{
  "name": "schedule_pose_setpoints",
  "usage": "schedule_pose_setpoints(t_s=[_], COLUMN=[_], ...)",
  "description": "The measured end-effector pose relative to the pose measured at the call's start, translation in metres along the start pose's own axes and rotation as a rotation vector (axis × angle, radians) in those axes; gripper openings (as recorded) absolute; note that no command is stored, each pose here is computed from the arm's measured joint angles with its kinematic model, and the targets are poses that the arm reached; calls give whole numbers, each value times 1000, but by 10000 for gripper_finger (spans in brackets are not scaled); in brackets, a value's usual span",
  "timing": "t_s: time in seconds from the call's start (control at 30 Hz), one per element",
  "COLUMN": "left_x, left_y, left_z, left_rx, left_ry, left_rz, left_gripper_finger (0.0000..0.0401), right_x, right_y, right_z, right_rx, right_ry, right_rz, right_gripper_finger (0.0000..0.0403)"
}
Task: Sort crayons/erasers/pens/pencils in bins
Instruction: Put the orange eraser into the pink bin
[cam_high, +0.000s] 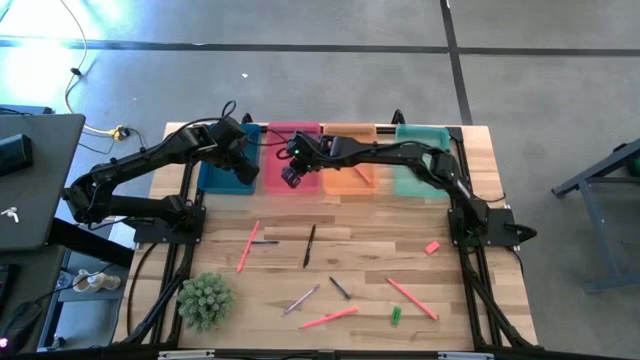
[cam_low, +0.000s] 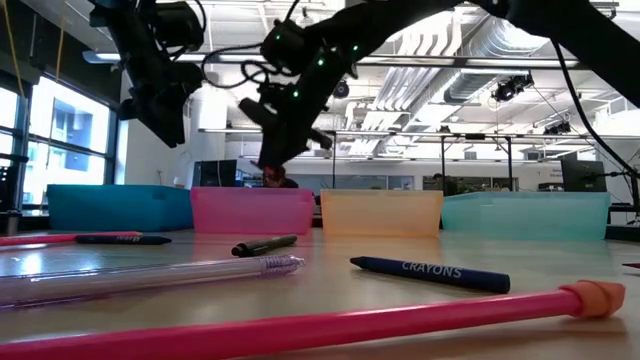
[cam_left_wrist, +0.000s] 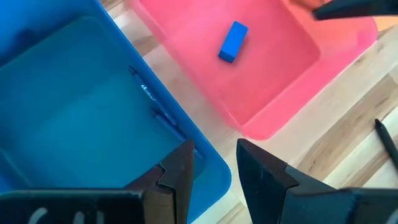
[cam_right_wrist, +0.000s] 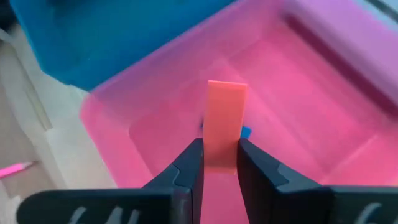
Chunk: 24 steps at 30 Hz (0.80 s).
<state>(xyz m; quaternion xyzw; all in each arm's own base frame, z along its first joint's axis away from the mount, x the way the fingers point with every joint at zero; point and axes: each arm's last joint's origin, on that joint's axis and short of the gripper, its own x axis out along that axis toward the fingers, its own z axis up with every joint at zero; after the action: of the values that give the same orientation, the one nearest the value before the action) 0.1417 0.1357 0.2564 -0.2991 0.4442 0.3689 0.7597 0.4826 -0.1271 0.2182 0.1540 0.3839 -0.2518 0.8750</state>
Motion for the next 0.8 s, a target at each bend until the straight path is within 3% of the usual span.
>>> schedule_pose_setpoints(t_s=[0.33, 0.8], left_x=[1, 1], left_y=[-1, -2], left_z=[0, 0], left_rx=[40, 53], left_ry=[7, 7], left_rz=[-4, -2], left_gripper_finger=[110, 110], right_x=[32, 36], right_y=[7, 5], right_z=[-24, -32], right_rx=[-21, 13], right_ry=[103, 162], right_rz=[4, -8], right_gripper_finger=[67, 76])
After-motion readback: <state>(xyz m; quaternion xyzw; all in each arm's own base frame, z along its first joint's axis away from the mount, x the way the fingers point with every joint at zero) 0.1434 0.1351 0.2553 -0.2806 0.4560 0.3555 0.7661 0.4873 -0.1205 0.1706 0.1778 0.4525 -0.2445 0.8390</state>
